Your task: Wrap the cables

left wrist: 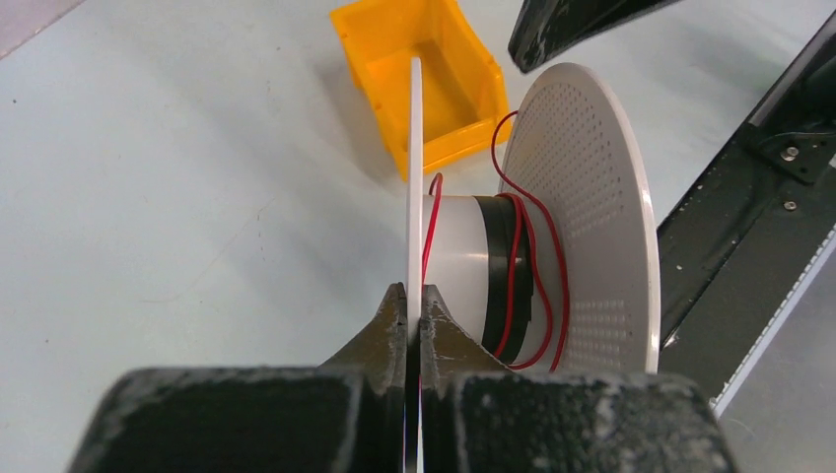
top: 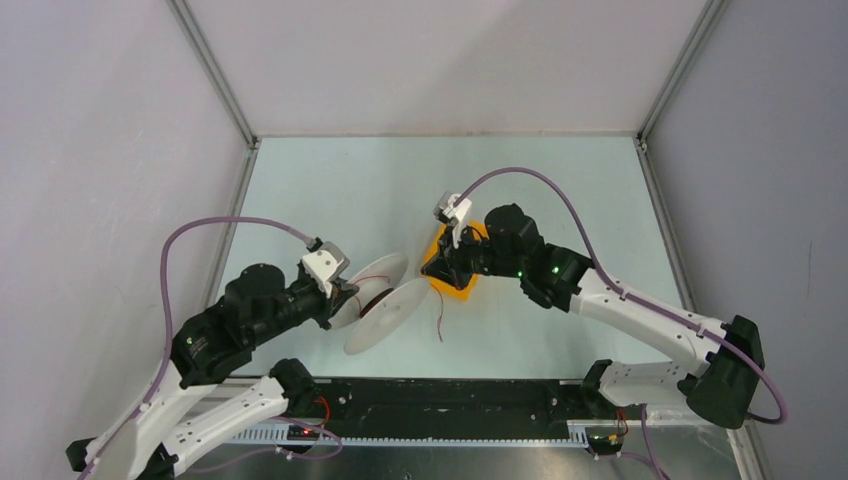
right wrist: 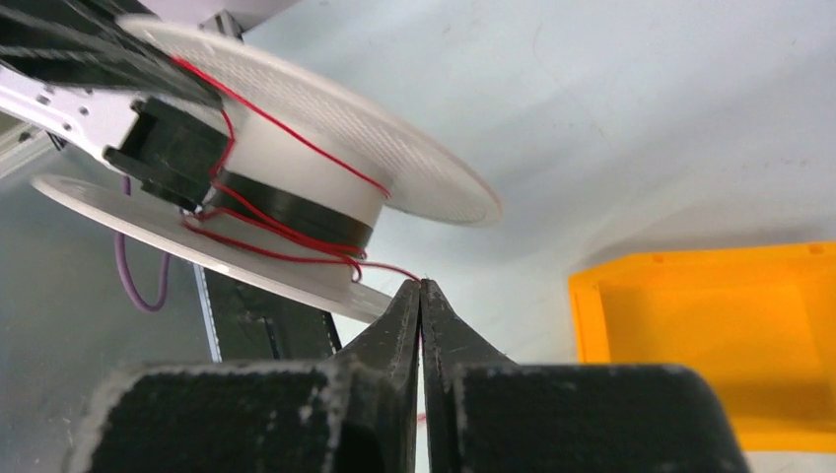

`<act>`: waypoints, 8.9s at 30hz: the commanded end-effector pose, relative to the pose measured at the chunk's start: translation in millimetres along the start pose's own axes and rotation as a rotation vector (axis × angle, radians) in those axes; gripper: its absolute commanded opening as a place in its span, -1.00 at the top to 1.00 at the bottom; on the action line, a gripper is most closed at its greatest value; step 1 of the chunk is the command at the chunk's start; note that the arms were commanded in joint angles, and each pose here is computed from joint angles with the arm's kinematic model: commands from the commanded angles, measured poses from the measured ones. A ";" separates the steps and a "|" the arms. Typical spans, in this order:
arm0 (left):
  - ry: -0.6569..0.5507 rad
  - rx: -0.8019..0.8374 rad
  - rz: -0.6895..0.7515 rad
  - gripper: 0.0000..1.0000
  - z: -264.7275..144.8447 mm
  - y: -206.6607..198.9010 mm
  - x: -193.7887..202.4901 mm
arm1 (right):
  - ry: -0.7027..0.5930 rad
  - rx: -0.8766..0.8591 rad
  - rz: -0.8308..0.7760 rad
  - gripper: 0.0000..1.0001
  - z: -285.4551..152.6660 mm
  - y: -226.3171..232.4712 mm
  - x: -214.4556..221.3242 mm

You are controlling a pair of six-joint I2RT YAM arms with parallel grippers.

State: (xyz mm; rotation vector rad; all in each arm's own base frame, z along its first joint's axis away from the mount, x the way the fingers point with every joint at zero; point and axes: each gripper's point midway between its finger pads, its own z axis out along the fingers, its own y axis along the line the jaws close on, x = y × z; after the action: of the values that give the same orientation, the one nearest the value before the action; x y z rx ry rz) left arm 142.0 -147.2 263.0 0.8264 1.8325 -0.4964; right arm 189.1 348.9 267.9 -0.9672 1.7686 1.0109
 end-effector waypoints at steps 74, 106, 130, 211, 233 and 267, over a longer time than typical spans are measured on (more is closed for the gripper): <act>-0.475 0.536 -0.129 1.00 -72.8 -88.0 -154.0 | -0.274 -0.447 -0.334 -0.18 -57.0 36.6 52.3; -0.935 0.125 -1.004 1.00 -20.5 27.8 -184.6 | -0.785 0.101 0.610 1.00 -75.0 -28.0 -30.9; -0.990 0.069 -1.285 1.00 19.9 52.5 -149.0 | -0.941 0.315 0.877 1.00 -33.8 -58.4 -81.5; -1.080 0.258 -1.544 1.00 32.4 53.2 -156.6 | -0.997 0.609 1.020 1.00 15.6 -99.1 -69.5; -1.124 0.208 -1.528 1.00 24.3 61.9 -149.8 | -0.943 0.615 0.892 0.61 -1.3 -80.4 -60.4; -1.122 0.195 -1.501 1.00 25.2 63.7 -147.4 | -0.774 0.508 0.409 0.30 -62.5 -45.5 -72.7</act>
State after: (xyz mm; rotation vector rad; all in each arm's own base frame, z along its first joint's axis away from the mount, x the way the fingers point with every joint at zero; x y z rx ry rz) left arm 260.0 -182.2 330.7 -0.8493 1.2013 -1.4545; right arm 247.5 295.9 333.1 0.3413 1.4613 0.9856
